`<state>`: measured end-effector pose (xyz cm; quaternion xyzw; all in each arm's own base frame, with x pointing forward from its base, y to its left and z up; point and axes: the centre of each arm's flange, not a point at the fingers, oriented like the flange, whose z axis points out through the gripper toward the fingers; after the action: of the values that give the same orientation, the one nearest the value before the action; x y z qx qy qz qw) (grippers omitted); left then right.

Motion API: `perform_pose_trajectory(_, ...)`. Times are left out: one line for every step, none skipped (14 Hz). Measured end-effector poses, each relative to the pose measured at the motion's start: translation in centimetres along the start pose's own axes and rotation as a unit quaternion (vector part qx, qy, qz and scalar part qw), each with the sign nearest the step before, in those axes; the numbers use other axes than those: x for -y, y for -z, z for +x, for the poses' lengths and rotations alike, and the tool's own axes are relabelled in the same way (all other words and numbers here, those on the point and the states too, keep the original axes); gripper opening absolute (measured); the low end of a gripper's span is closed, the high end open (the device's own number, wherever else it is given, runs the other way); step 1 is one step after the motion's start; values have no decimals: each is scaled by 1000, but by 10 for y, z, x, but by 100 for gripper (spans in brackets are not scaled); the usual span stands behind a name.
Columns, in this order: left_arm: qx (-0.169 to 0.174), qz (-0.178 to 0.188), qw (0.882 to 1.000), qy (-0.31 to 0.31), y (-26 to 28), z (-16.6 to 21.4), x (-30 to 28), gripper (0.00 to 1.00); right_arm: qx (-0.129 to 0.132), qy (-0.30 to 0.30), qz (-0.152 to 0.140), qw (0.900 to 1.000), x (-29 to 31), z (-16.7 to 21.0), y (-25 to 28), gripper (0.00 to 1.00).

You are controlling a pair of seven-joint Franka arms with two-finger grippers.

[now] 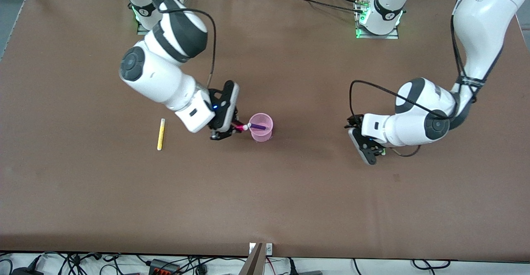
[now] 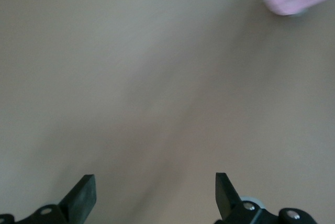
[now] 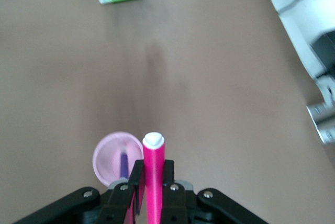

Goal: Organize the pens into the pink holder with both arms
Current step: 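Open the left gripper over the cup while the right gripper carries the pen, then lower the pink pen toward the cup while the left gripper moves away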

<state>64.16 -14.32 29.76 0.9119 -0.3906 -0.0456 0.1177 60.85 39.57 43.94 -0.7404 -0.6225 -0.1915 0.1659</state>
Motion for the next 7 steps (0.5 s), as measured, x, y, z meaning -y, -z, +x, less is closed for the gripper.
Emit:
perform_pose_trajectory(22, 23, 998, 60, 15, -3, 2, 100, -4, 8, 6, 1000, 7, 11, -8, 17)
perform_pose_trajectory(40, 43, 992, 116, 31, -5, 3, 100, -6, 15, 12, 1000, 15, 20, -17, 17)
perform_pose_trajectory(52, 55, 986, 152, 50, -9, 6, 100, -6, 24, 19, 1000, 23, 29, -27, 17)
perform_pose_trajectory(59, 65, 979, 181, 73, -14, 14, 100, -4, 36, 22, 999, 32, 36, -36, 17)
perform_pose_trajectory(59, 77, 973, 211, 96, -24, 31, 100, 4, 50, 20, 999, 39, 41, -45, 17)
perform_pose_trajectory(52, 88, 966, 238, 118, -39, 55, 100, 14, 65, 16, 998, 45, 43, -53, 17)
perform_pose_trajectory(42, 97, 959, 261, 134, -53, 77, 100, 23, 76, 15, 997, 48, 43, -61, 17)
